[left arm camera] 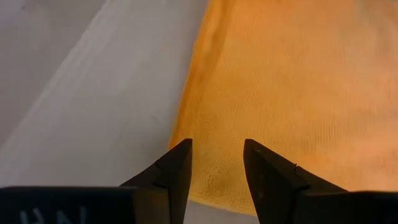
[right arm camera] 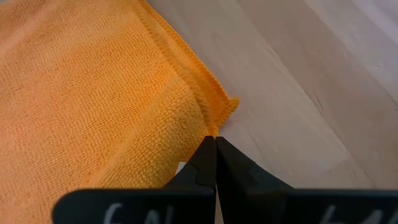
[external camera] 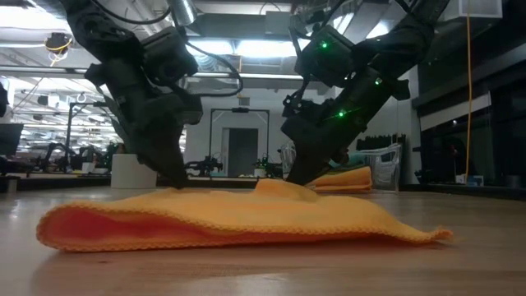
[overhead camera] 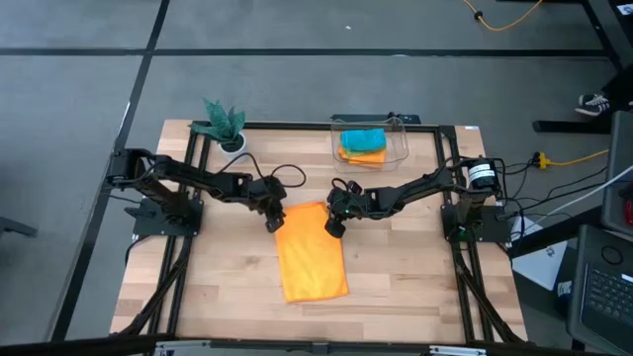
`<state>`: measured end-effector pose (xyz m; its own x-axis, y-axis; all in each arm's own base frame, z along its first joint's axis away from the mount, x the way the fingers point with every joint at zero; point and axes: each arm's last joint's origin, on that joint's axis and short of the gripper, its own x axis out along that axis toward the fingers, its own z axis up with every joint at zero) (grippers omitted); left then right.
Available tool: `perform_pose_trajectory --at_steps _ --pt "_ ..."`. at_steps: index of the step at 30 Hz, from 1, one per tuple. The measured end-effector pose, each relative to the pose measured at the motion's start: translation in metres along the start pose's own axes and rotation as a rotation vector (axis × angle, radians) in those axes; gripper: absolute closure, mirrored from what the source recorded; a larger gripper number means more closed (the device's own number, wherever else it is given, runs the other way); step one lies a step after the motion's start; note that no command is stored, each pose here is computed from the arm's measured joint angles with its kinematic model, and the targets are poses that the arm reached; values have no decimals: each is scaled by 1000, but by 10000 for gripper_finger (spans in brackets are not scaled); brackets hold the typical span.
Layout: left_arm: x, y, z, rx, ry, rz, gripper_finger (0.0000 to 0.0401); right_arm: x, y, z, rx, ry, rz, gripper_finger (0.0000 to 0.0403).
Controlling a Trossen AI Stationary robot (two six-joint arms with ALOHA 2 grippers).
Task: Fold microfiber towels
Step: Fold the orange microfiber towel
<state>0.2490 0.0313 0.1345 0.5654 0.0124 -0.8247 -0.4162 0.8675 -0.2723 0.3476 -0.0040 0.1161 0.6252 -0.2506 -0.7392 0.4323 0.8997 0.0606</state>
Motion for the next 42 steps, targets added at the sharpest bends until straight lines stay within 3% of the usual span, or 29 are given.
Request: perform_pose_trajectory --at_steps 6,11,19,30,35,42 --pt "2 1 -2 0 17 15 264 0 0 0 0 0 0 401" --pt "2 3 1 4 -40 105 264 0 0 0 -1 1 1 401" --pt "2 1 -2 3 17 20 264 0 0 -1 -6 14 -4 401" --pt "2 1 -4 15 45 8 268 0 -1 -1 -5 15 -4 401" --pt "2 1 -4 74 47 2 304 0 -1 -1 -4 15 -4 401" --pt "2 0 -4 143 52 -17 393 0 -1 -1 -5 15 -4 400"
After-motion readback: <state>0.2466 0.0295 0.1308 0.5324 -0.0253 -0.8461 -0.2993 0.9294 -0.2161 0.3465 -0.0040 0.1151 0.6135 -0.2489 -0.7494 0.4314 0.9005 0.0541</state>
